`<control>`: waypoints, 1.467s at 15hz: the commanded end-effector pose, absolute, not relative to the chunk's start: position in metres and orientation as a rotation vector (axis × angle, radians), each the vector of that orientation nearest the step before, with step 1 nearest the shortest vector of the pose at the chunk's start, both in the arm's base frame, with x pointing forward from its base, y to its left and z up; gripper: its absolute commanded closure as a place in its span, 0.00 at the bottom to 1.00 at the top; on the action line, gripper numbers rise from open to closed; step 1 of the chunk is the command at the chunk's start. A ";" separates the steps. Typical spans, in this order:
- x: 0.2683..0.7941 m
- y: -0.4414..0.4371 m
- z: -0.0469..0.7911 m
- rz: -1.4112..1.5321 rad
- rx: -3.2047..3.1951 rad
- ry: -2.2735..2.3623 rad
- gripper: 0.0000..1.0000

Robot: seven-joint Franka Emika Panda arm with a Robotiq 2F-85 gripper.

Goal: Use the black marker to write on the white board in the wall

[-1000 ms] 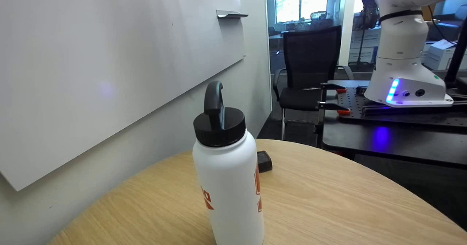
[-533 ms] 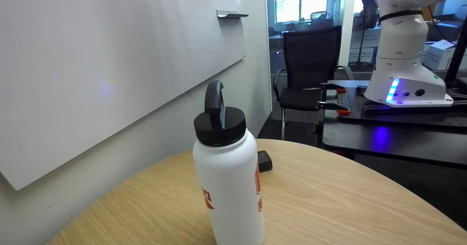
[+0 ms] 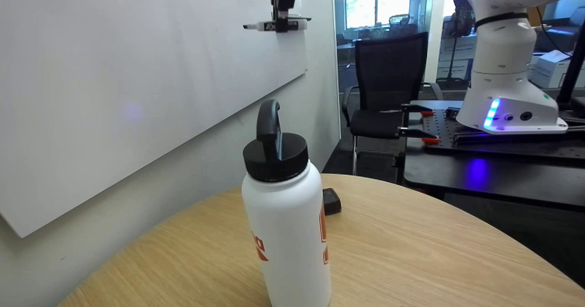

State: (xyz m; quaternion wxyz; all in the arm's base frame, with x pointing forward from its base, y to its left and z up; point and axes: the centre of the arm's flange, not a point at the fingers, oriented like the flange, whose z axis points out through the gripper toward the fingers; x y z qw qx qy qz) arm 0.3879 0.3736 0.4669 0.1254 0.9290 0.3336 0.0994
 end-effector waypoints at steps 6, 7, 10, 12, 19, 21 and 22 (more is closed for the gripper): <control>0.317 0.383 0.380 0.248 2.668 1.571 0.95; 0.319 0.397 0.376 0.254 2.705 1.467 0.80; 0.319 0.394 0.373 0.232 2.674 1.538 0.80; 0.319 0.394 0.373 0.232 2.668 1.547 0.80; 0.233 0.409 0.315 0.238 2.370 1.864 0.95; 0.201 0.413 0.279 0.228 2.309 1.949 0.95; 0.189 0.416 0.265 0.237 2.299 1.976 0.95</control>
